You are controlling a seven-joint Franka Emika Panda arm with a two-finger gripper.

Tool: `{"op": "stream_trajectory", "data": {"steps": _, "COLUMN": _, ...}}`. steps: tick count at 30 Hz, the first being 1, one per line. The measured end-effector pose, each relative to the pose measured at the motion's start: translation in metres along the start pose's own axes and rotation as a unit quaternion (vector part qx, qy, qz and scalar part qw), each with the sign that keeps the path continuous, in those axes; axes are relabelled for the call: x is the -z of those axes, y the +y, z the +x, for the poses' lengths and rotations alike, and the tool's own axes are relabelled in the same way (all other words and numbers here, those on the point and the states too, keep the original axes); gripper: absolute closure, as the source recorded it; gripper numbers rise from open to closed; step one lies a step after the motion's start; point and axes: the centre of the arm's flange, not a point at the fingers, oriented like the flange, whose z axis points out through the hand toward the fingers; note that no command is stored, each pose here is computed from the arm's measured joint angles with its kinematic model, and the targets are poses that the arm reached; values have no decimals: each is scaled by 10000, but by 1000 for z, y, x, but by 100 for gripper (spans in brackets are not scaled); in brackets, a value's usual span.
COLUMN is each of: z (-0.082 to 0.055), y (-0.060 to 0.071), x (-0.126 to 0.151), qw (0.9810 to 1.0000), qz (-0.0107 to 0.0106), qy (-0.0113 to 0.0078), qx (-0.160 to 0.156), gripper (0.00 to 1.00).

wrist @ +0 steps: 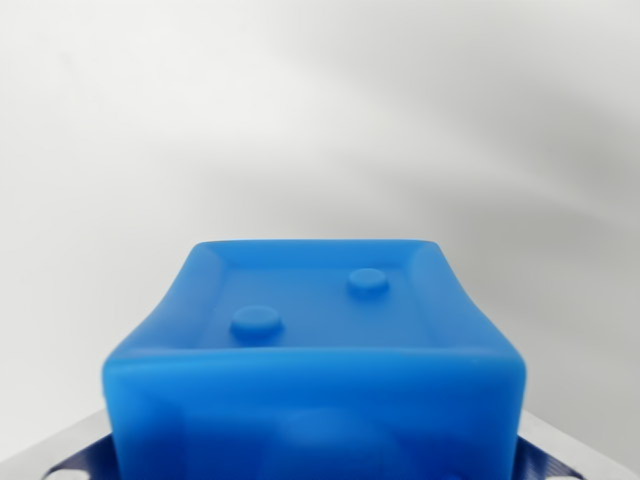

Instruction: Stack cube

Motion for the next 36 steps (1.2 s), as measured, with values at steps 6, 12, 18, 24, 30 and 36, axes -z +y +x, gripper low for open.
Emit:
{"op": "stream_trajectory", "data": {"steps": 6, "z": -5, "y": 10, "x": 0, "qw": 9998, "qz": -3, "qy": -2, "qx": -182, "gripper": 100}}
{"op": "stream_trajectory", "data": {"steps": 12, "z": -10, "y": 21, "x": -1, "qw": 9992, "qz": -1, "qy": -1, "qx": -395, "gripper": 100}}
{"op": "stream_trajectory", "data": {"steps": 18, "z": -15, "y": 32, "x": -1, "qw": 9982, "qz": 0, "qy": -1, "qx": -606, "gripper": 100}}
{"op": "stream_trajectory", "data": {"steps": 24, "z": -20, "y": 42, "x": -1, "qw": 9968, "qz": -3, "qy": -7, "qx": -801, "gripper": 100}}
{"op": "stream_trajectory", "data": {"steps": 30, "z": -25, "y": 54, "x": -1, "qw": 9949, "qz": -3, "qy": -6, "qx": -1013, "gripper": 100}}
{"op": "stream_trajectory", "data": {"steps": 36, "z": -30, "y": 64, "x": -2, "qw": 9926, "qz": -2, "qy": -6, "qx": -1213, "gripper": 100}}
